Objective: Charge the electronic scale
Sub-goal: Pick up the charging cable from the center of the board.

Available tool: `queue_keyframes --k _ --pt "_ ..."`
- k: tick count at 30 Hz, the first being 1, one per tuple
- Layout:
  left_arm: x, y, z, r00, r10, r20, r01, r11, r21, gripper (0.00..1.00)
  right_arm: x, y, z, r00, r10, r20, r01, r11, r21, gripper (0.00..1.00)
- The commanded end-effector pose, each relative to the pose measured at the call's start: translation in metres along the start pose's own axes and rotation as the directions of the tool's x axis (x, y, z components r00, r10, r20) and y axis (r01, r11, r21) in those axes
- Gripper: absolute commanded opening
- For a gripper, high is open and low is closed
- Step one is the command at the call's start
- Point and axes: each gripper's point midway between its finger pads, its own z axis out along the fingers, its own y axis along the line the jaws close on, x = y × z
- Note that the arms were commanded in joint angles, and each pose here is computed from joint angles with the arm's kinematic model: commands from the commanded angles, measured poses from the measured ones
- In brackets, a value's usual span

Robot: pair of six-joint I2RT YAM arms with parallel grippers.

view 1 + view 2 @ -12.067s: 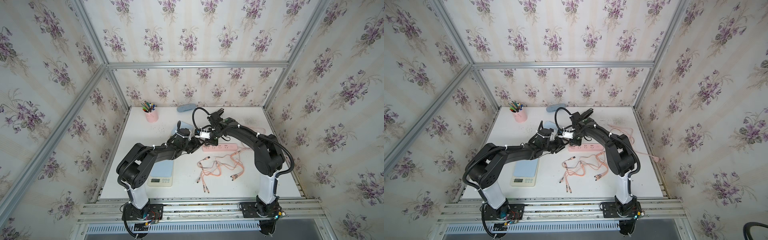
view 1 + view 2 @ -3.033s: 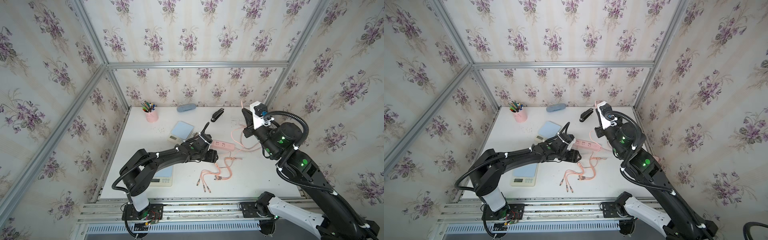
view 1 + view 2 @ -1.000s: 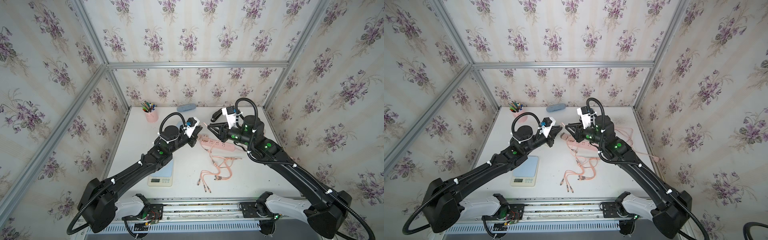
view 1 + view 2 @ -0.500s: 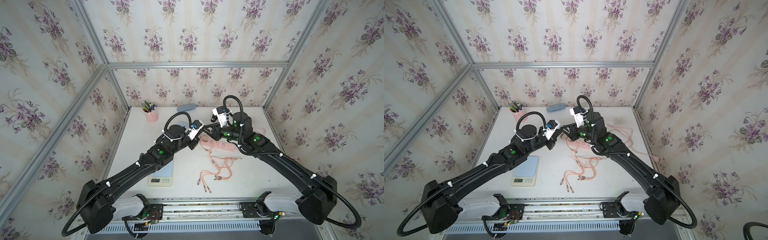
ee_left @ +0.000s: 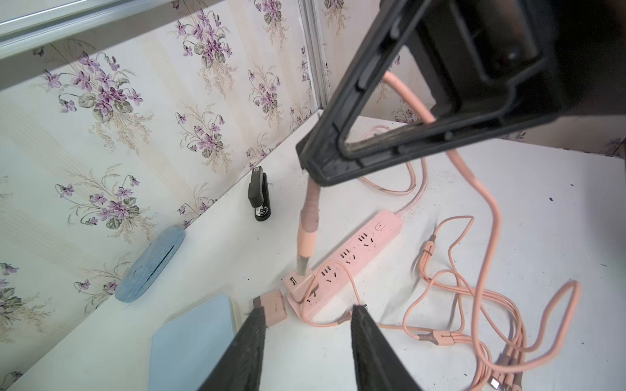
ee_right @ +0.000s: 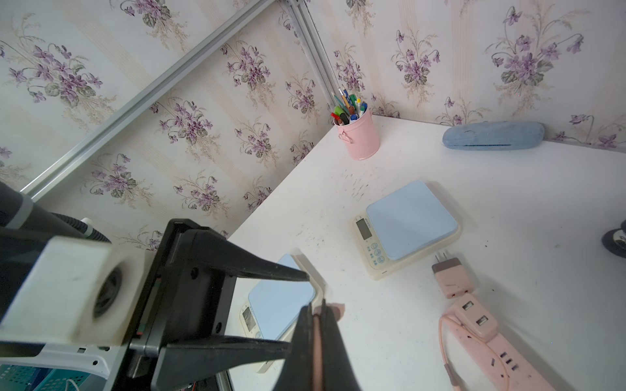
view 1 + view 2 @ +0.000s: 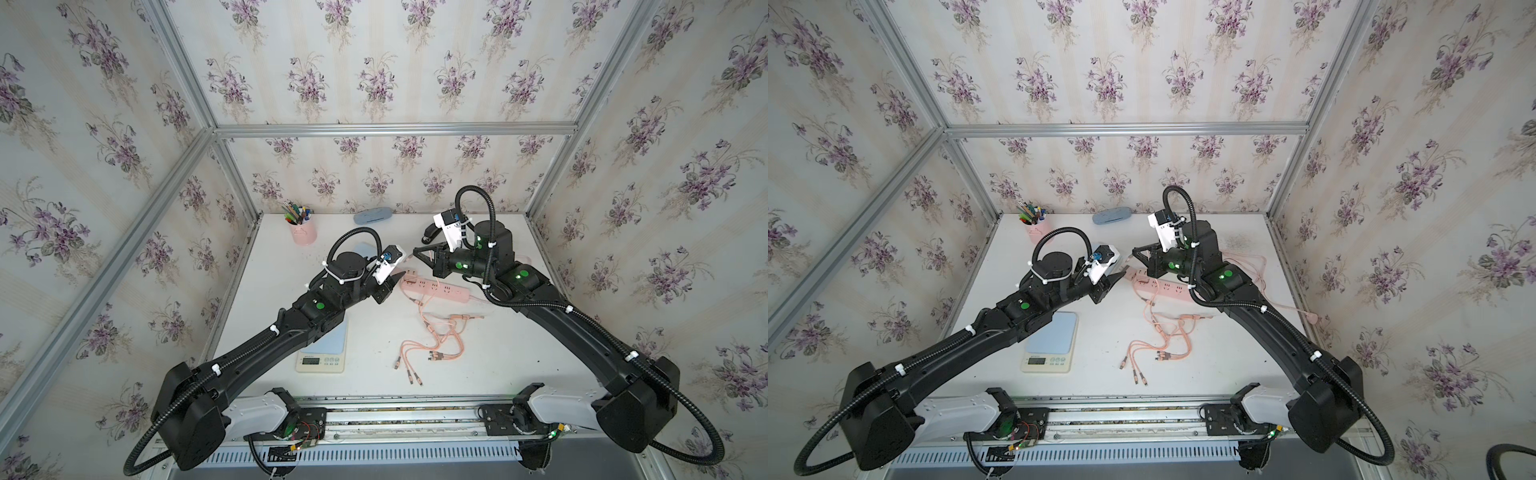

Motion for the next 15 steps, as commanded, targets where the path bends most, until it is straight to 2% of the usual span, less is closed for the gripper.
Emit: queue_keyframes --k 1,8,15 --pt "-0.0118 0.0 0.003 0.999 -0.003 0.049 0.002 1.0 0.007 0.38 0.0002 0.0084 0.0004 1.0 0.023 -0.009 -0.024 0.998 -0.051 0.0" --pt "-0.0154 0.0024 0.0098 0.998 0.014 0.056 -0.015 1.0 0.001 0.29 0.0036 0.0108 -0.0001 0.998 0.054 -0.02 -0.056 0.996 -0.068 0.0" --pt "-0.0149 0.0018 0.0098 0.997 0.046 0.054 -0.046 0.999 0.002 0.02 0.0019 0.0133 0.0001 0.996 0.09 -0.023 -0.092 0.992 -0.092 0.0"
